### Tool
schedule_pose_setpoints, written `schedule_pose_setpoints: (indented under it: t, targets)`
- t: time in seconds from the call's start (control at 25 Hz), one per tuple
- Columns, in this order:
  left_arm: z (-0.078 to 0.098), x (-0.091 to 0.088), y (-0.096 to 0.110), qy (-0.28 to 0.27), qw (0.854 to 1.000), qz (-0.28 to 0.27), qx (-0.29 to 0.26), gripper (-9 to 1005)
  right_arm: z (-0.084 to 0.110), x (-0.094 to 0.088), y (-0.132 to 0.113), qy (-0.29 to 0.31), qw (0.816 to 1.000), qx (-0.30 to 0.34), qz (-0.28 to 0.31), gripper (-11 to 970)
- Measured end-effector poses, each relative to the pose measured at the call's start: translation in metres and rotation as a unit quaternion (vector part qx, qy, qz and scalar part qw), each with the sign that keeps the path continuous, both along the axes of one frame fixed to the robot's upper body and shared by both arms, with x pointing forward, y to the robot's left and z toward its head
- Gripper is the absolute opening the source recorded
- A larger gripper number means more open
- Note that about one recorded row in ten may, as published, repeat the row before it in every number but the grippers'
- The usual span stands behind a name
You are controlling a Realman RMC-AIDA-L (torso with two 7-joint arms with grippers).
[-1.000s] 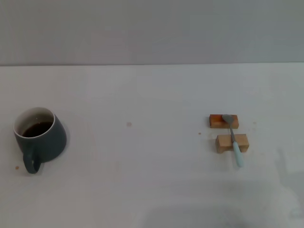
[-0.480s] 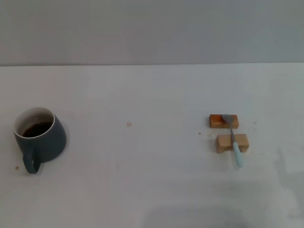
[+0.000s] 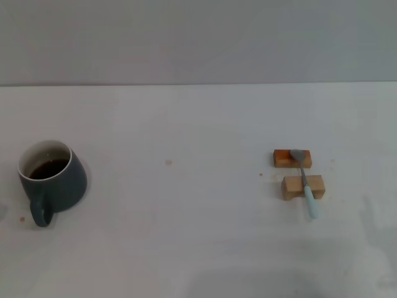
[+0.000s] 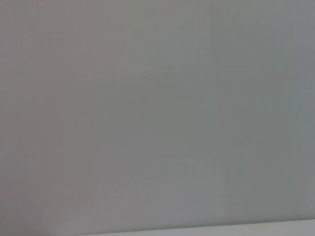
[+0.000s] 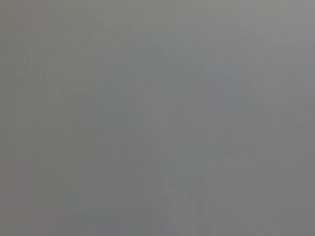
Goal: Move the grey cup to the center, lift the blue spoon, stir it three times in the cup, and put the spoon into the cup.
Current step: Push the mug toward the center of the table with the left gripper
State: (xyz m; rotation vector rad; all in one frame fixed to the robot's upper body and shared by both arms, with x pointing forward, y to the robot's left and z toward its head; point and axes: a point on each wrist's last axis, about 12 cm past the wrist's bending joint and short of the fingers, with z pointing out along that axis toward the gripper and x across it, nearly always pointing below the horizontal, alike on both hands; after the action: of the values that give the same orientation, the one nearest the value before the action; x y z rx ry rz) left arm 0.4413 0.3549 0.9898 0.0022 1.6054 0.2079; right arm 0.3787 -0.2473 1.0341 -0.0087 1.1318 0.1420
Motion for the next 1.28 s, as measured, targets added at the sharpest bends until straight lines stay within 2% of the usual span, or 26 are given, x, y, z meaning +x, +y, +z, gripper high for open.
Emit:
schedule_pose_setpoints:
  t: [0.48,0.64,1.28]
  targets:
    - [-0.003,0.016,-0.014,0.026,0.999,-0.041,0.004,-2,-0.001,-0.002,-0.001,0.002,1.000,-0.001,-0.002,648]
    - [-0.004,0.024,-0.024,0.037,0.996,-0.072,0.030,-2,-0.001,-0.002,-0.001,0.002,1.000,-0.001,-0.002,648]
    - [-0.006,0.031,-0.056,0.046,0.988,-0.144,0.042,-2,-0.001,-0.001,-0.001,0.003,1.000,-0.002,-0.002,648]
